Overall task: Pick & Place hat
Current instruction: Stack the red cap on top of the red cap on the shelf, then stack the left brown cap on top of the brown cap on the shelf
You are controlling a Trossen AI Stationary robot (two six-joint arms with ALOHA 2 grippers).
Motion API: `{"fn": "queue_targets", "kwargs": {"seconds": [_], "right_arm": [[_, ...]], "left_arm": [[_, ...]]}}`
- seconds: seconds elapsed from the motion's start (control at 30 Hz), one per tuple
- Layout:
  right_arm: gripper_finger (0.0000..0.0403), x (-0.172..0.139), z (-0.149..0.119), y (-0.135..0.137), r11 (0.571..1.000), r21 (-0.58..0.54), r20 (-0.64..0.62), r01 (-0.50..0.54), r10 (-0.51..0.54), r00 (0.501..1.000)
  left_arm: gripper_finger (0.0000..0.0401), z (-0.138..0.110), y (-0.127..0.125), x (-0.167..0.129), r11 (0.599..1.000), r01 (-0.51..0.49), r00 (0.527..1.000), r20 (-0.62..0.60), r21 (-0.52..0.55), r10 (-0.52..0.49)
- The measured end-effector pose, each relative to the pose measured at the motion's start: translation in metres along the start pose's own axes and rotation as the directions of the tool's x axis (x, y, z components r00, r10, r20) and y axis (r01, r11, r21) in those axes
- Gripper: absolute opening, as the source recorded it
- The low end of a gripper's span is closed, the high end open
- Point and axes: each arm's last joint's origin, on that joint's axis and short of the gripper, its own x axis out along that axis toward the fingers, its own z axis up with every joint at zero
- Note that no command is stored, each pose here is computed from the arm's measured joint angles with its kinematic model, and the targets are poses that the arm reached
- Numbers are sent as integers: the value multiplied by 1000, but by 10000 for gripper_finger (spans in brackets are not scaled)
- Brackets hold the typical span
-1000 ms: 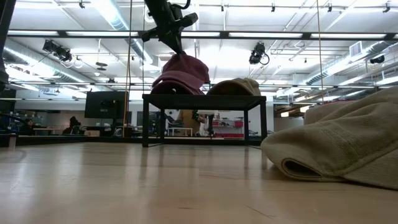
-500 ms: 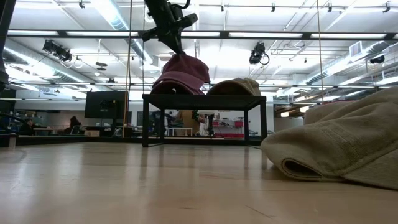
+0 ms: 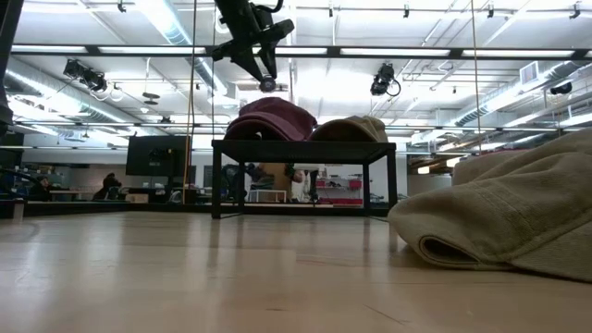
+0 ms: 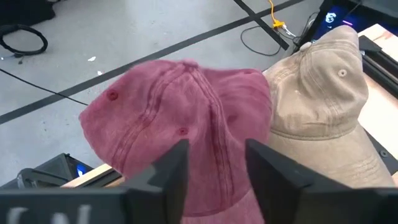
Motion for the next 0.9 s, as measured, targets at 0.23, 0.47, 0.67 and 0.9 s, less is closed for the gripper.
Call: {"fn": "queue_targets", "kwargs": {"seconds": [0.23, 0.47, 0.67, 0.9], "right_arm": [[171, 0, 0, 0, 1000, 0, 0, 0, 0, 1000], [171, 0, 0, 0, 1000, -1, -2, 0, 0, 1000], [171, 0, -3, 1, 1000, -17, -33, -14, 14, 999], [171, -1, -10, 4, 999, -7, -90, -50, 49, 995]], "left_arm": [[238, 1, 0, -2, 1000, 3, 1000, 7, -21, -3], [237, 2, -1, -11, 996, 81, 997, -7, -25, -81], [223, -1, -11, -27, 977, 210, 977, -18, -39, -211], [209, -14, -35, -44, 958, 278, 961, -36, 78, -276]]}}
